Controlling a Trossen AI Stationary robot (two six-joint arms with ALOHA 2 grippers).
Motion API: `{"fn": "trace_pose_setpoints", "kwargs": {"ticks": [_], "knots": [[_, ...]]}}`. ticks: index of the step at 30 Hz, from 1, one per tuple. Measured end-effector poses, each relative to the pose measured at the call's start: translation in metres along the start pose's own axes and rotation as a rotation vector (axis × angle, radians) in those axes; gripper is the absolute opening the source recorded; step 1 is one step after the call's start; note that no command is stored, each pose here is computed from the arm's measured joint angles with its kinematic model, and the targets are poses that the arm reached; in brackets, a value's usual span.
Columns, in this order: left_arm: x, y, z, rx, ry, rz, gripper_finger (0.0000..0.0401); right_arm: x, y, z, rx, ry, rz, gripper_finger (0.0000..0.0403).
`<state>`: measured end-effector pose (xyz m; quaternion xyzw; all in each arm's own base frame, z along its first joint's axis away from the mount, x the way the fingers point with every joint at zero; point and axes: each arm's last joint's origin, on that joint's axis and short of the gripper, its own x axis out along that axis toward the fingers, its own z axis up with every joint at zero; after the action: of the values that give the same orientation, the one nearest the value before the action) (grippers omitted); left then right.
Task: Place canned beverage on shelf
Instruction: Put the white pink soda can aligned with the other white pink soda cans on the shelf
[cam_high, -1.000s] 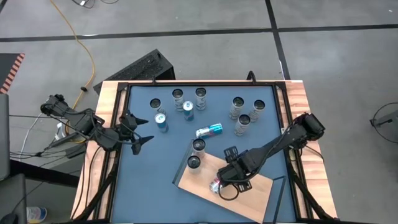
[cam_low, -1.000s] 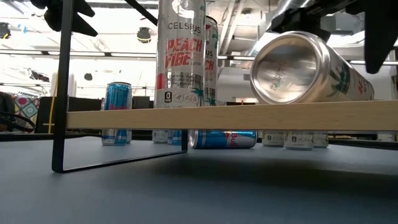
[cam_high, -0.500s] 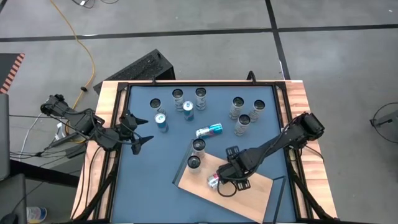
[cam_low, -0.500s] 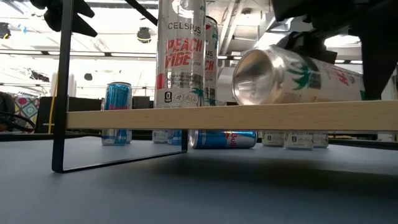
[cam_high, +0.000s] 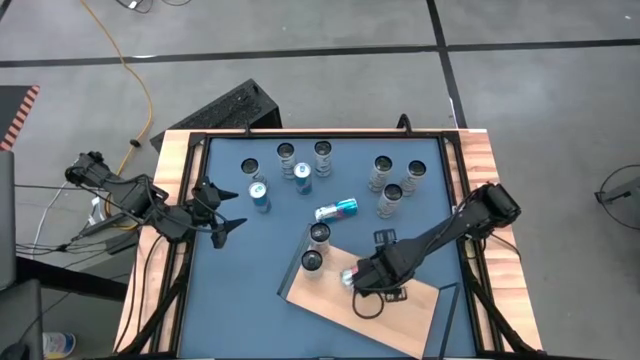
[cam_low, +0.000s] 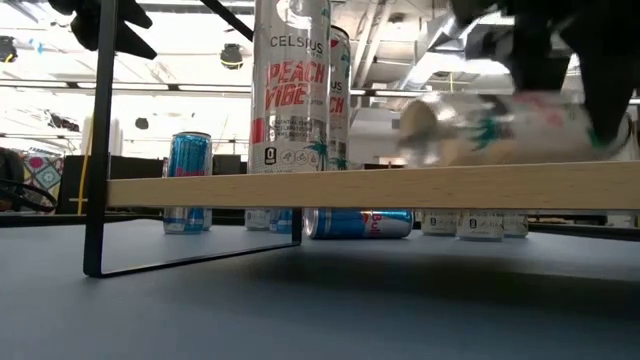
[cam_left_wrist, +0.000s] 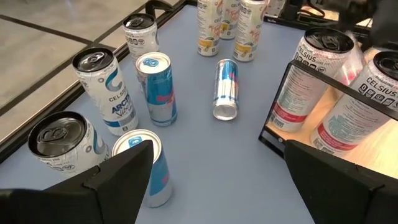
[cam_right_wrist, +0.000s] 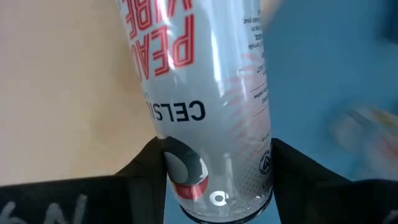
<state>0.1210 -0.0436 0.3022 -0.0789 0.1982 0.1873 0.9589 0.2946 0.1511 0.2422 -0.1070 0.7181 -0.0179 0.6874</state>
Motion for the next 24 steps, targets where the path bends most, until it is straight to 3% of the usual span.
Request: {"fn": "trace_pose_setpoints", "kwargs": {"ticks": [5,9,15,24], "knots": [[0.000,0.000,0.000,0.002,0.000,0.000,0.0348,-0.034,-0.004,-0.007,0.013,0.018,-0.085,0.0195],[0.000,0.000,0.000,0.002,0.000,0.000,0.0348,-0.045,-0.010,-0.007,0.043,-0.024,-0.130,0.0195],[0.000,0.000,0.000,0.004,0.001,0.002,0.0348,-0.031,-0.022,-0.003,0.004,0.029,-0.163,0.0195],[0.000,0.000,-0.001,0.008,0.006,0.002,0.0348,-0.008,-0.056,0.000,0.078,0.129,-0.168,0.0195]]}}
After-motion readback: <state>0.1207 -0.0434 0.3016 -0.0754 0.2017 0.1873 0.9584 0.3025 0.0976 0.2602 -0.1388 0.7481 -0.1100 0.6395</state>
